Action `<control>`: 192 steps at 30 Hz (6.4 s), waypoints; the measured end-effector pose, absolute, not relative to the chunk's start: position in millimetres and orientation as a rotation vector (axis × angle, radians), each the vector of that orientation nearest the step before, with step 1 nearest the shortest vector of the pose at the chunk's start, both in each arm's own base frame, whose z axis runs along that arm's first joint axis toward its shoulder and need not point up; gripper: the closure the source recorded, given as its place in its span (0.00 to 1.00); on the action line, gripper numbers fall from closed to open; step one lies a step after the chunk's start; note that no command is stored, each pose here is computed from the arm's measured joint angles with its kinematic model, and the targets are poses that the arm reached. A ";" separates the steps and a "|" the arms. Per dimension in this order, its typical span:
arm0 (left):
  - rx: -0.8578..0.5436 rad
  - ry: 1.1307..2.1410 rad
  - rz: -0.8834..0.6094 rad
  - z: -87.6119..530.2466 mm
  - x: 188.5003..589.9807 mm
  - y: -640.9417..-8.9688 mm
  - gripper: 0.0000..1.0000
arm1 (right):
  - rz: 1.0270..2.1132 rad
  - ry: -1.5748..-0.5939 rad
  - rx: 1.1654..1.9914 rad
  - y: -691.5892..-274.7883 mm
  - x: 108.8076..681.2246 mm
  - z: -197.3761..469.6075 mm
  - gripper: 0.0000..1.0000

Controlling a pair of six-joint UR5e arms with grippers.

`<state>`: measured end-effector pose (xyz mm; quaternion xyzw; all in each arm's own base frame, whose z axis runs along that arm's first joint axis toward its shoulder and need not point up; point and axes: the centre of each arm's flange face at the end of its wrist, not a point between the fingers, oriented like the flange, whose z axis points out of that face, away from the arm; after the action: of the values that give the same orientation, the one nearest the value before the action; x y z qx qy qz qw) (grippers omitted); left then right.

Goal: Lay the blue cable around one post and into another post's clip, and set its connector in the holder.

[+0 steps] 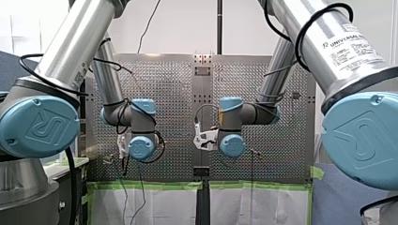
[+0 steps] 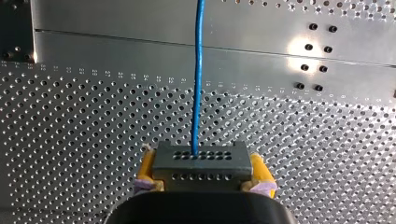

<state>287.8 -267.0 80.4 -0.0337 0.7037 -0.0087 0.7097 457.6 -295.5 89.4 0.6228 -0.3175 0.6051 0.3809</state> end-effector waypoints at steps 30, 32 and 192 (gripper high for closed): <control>-0.075 1.562 -0.019 80.4 287.8 -267.0 1.00 | 1.544 -0.811 1.590 -295.6 457.6 89.4 1.00; -0.075 1.562 -0.019 80.4 287.8 -267.0 1.00 | 1.544 -0.811 1.590 -295.6 457.6 89.4 1.00; -0.046 1.562 -0.056 73.1 286.5 -280.3 1.00 | 1.319 -0.894 1.891 -280.8 439.2 7.9 1.00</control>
<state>286.5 -280.3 73.1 -0.0207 0.7039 -0.0252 0.7095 439.2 -280.8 7.9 0.7224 -0.3416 0.5039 0.3279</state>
